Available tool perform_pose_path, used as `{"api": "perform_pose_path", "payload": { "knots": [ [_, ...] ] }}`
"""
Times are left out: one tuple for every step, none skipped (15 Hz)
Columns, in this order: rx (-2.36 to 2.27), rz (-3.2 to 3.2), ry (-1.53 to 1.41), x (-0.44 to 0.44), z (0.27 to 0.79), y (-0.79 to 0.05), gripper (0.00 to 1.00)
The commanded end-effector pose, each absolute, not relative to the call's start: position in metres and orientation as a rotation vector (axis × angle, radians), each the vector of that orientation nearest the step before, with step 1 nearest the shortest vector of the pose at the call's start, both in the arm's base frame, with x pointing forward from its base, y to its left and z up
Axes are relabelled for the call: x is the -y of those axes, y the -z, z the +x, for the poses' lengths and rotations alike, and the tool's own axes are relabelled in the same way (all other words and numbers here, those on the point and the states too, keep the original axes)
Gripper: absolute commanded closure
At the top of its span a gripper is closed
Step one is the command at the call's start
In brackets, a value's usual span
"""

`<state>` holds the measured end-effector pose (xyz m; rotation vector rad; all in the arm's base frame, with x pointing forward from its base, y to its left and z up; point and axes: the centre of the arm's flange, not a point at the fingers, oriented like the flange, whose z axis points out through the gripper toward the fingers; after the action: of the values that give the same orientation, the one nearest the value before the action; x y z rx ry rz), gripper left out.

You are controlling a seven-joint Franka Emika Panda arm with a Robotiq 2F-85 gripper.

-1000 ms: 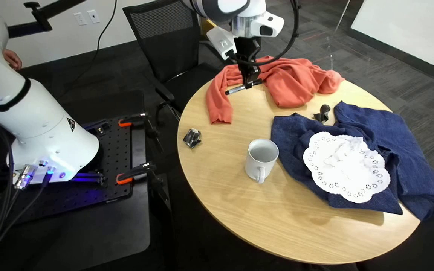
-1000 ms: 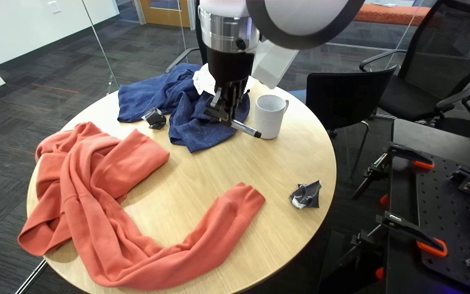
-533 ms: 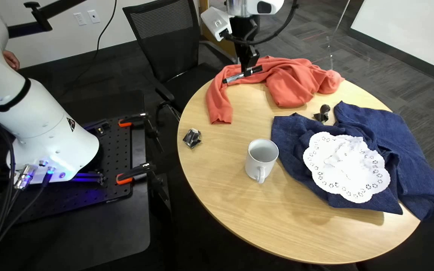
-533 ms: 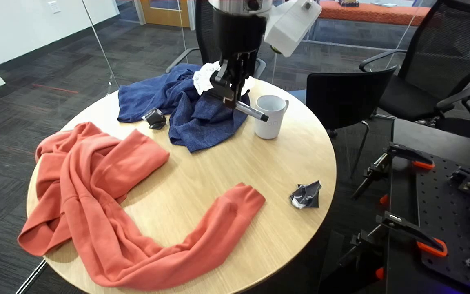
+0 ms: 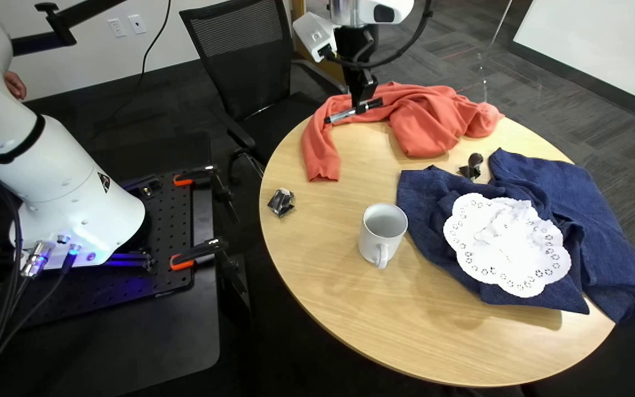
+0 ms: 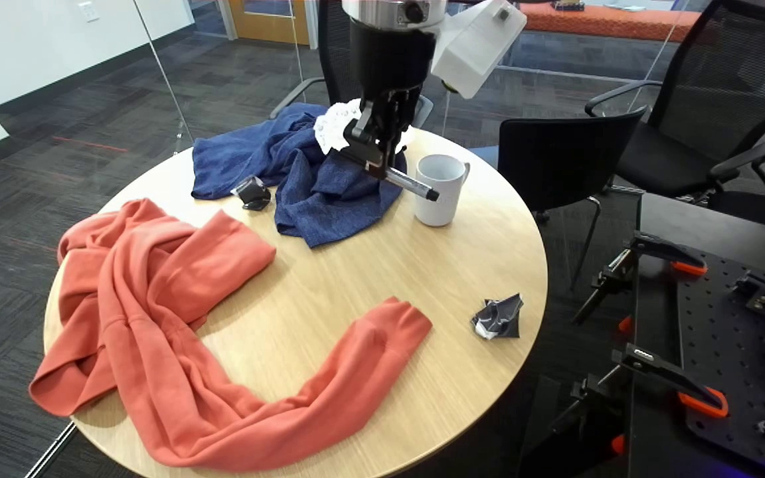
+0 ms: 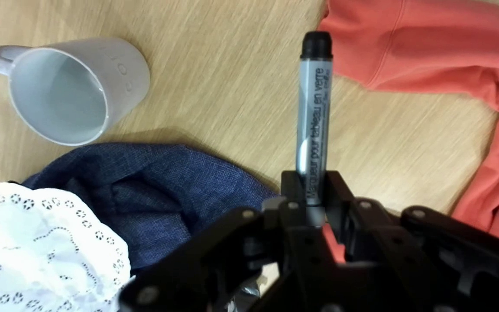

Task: Put the marker inside the white mug cup

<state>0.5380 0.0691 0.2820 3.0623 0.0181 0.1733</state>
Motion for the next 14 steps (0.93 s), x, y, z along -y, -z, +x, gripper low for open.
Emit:
{"api": "perform_pose_path", "payload": {
  "knots": [
    [0.137, 3.026, -0.256, -0.067, 0.539, -0.275, 0.95],
    [0.187, 3.008, -0.289, -0.065, 0.539, -0.273, 0.95],
    [0.228, 2.991, -0.318, -0.065, 0.54, -0.272, 0.95],
    [0.278, 2.964, -0.362, -0.063, 0.54, -0.271, 0.95],
    [0.315, 2.941, -0.397, -0.062, 0.541, -0.27, 0.95],
    [0.36, 2.908, -0.445, -0.06, 0.541, -0.269, 0.95],
    [0.4, 2.871, -0.489, -0.058, 0.542, -0.269, 0.95],
    [0.434, 2.836, -0.528, -0.055, 0.543, -0.269, 0.95],
    [0.473, 2.8, -0.565, -0.052, 0.544, -0.27, 0.95],
    [0.511, 2.761, -0.6, -0.049, 0.544, -0.271, 0.95],
    [0.542, 2.725, -0.63, -0.046, 0.545, -0.272, 0.95],
    [0.573, 2.687, -0.662, -0.044, 0.547, -0.273, 0.95],
    [0.6, 2.656, -0.692, -0.043, 0.547, -0.274, 0.95],
    [0.625, 2.625, -0.722, -0.042, 0.547, -0.274, 0.95]
  ]
}}
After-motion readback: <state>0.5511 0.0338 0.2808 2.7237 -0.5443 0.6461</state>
